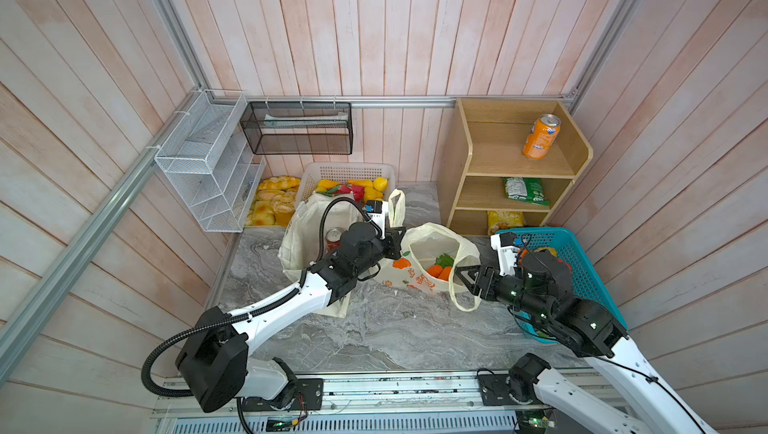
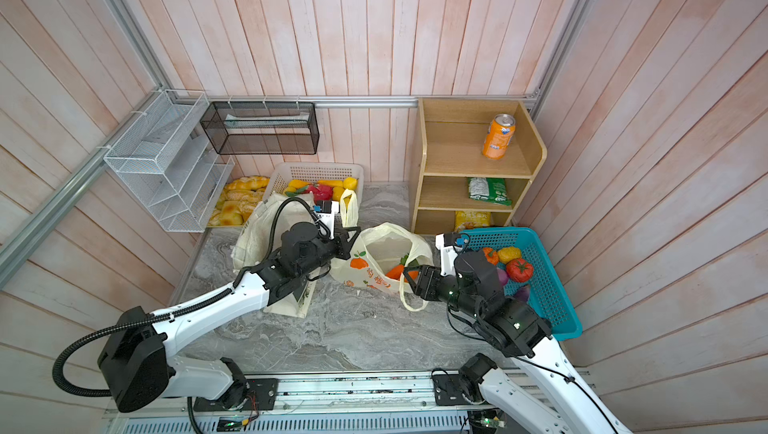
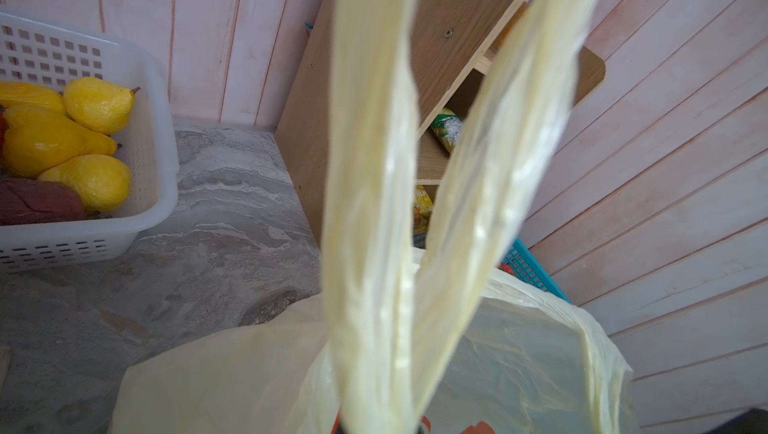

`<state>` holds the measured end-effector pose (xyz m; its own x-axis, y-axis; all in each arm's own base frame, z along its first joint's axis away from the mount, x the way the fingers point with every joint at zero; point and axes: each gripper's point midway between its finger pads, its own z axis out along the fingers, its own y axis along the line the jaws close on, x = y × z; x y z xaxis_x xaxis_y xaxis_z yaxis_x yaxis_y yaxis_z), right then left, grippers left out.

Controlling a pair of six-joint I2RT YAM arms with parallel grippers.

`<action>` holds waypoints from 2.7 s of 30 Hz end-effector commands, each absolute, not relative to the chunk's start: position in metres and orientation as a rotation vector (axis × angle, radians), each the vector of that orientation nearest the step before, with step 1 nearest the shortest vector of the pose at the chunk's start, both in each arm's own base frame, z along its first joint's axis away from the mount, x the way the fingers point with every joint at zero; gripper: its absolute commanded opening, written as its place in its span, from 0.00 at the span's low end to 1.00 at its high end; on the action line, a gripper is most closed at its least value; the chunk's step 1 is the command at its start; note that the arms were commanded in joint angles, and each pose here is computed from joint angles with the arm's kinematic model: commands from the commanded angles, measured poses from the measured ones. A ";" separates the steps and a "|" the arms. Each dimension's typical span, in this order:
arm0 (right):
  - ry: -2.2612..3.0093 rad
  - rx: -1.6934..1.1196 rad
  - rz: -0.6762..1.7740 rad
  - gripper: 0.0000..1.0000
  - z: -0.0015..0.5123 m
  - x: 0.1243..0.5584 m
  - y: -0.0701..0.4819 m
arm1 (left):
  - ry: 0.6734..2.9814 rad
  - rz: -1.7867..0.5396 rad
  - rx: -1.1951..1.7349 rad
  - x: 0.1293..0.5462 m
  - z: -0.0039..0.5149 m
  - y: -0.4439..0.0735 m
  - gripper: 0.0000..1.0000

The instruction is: Place the mixed food into the grocery bags and tie them

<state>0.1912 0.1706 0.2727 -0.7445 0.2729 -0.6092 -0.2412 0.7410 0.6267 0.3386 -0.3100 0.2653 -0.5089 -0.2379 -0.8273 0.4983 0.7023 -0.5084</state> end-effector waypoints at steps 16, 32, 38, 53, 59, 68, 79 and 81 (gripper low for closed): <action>2.370 -0.249 0.580 0.58 0.256 0.164 0.214 | 1.928 -0.905 0.152 0.360 0.270 -0.301 0.00; 2.447 -0.310 0.164 0.41 0.220 0.153 0.213 | 1.927 -0.897 0.147 0.359 0.276 -0.294 0.00; 2.390 -0.218 0.341 0.07 0.234 0.154 0.208 | 1.927 -0.900 0.148 0.359 0.276 -0.294 0.00; 1.953 -0.077 0.941 0.00 0.394 0.196 0.208 | 1.858 -1.046 0.278 0.340 0.295 -0.310 0.00; 1.805 -0.062 0.990 0.00 0.460 0.213 0.218 | 1.772 -1.205 0.401 0.316 0.315 -0.324 0.00; 1.693 0.160 0.961 0.00 0.476 0.241 0.192 | 1.821 -1.355 0.523 0.292 0.294 -0.342 0.00; 1.750 0.509 0.865 0.00 0.362 0.290 0.139 | 1.967 -1.326 0.458 0.314 0.238 -0.353 0.00; 1.756 0.527 0.875 0.00 0.350 0.297 0.132 | 1.981 -1.316 0.456 0.317 0.231 -0.354 0.00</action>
